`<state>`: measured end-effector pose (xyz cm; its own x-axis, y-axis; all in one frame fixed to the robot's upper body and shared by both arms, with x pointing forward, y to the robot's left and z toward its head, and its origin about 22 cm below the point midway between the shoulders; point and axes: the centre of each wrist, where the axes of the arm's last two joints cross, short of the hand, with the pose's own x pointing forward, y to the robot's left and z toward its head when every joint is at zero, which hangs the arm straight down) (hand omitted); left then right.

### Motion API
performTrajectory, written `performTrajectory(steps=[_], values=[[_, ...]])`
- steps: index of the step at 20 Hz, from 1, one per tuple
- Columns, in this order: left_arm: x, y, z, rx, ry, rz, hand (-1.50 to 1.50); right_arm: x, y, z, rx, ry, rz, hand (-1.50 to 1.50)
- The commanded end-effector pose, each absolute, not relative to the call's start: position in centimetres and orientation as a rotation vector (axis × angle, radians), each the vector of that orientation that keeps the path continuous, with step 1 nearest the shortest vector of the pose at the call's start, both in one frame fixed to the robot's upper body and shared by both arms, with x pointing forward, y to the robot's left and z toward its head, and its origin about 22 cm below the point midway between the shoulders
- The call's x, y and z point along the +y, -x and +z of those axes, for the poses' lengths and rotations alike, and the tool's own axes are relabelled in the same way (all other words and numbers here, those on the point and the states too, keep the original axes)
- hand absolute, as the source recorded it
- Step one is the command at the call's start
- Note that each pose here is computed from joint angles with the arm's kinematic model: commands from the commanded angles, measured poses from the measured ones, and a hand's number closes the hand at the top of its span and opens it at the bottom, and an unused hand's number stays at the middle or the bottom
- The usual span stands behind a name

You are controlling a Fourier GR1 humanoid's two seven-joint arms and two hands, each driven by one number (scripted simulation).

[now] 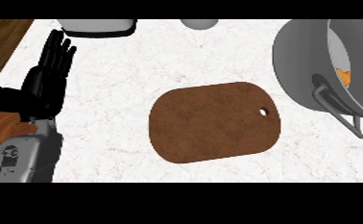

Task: Pick the croissant from the cutting board and place it in the pot

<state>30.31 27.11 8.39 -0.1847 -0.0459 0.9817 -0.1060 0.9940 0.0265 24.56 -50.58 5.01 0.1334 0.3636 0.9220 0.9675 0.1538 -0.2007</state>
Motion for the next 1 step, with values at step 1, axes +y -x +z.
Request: performTrajectory(steps=[1], values=[[26.03, -31.14, 9.13, -1.755, -0.117, 0.057, 0.0, -50.48, -21.51, 4.25, -1.416, 1.396, -0.736, -1.5]])
